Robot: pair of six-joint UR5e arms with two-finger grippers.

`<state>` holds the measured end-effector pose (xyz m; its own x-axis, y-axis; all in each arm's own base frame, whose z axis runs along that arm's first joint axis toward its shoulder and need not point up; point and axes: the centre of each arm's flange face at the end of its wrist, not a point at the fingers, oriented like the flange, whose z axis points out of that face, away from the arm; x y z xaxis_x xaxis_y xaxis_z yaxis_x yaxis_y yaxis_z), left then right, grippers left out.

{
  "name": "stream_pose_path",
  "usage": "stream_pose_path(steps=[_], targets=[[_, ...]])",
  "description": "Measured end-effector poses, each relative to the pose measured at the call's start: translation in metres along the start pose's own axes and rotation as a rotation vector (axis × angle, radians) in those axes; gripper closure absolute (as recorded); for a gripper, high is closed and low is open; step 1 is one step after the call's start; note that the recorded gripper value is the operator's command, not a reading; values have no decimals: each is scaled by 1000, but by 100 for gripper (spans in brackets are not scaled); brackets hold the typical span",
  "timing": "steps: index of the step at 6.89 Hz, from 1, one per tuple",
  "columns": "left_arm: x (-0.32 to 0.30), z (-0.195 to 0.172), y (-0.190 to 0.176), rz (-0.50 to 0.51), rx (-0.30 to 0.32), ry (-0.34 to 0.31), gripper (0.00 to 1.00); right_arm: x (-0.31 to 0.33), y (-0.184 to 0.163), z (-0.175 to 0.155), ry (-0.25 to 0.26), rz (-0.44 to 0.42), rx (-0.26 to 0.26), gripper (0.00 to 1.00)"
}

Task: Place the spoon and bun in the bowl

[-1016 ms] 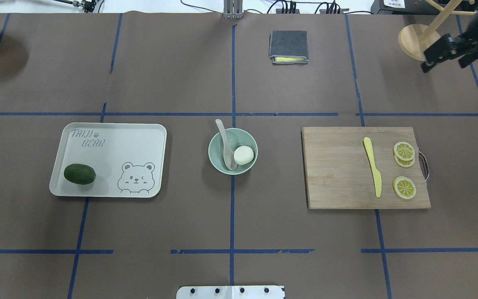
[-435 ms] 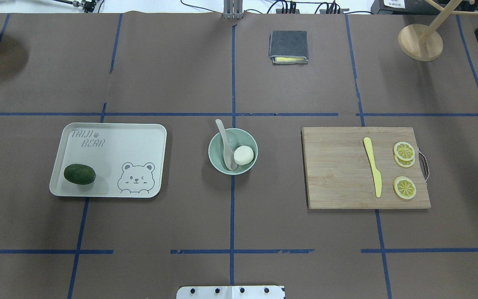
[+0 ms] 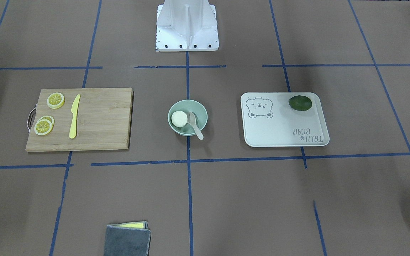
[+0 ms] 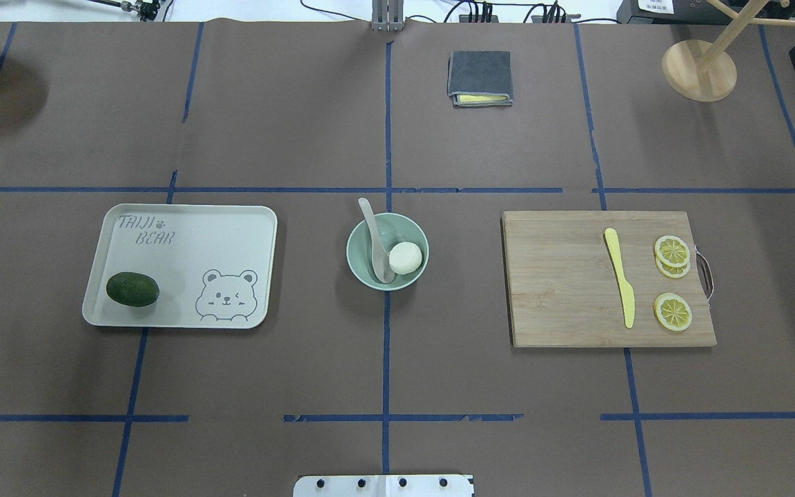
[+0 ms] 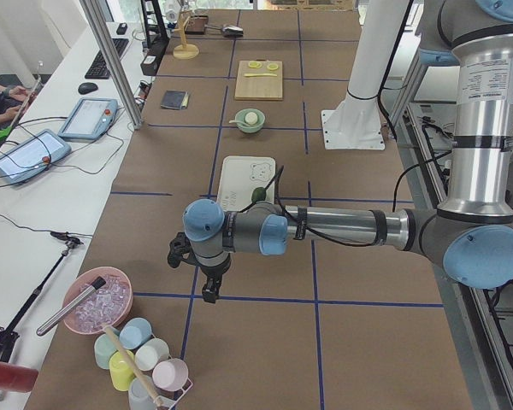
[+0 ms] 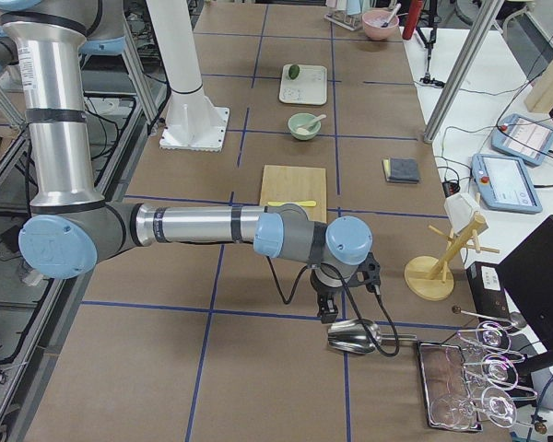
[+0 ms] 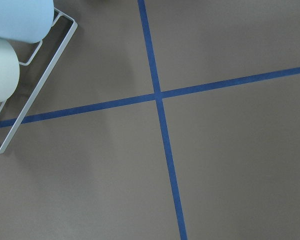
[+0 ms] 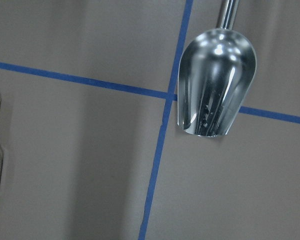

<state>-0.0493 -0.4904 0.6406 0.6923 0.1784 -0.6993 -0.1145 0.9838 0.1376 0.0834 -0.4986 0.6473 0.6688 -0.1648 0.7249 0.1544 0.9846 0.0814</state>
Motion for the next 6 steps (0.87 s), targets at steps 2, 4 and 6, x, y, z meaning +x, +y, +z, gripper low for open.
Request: stream_pose_path(steps=[2,4,6], targets=[[-1,1,1,-3,-2,-3,0,2,7,2,22,49,44,0],[-1,0,1,-4,-2,-4,0,0,5,-1,29,132,103,0],[-1,0,2,-8,-3,-1,0,-3,3,-3,20,166,122,0]])
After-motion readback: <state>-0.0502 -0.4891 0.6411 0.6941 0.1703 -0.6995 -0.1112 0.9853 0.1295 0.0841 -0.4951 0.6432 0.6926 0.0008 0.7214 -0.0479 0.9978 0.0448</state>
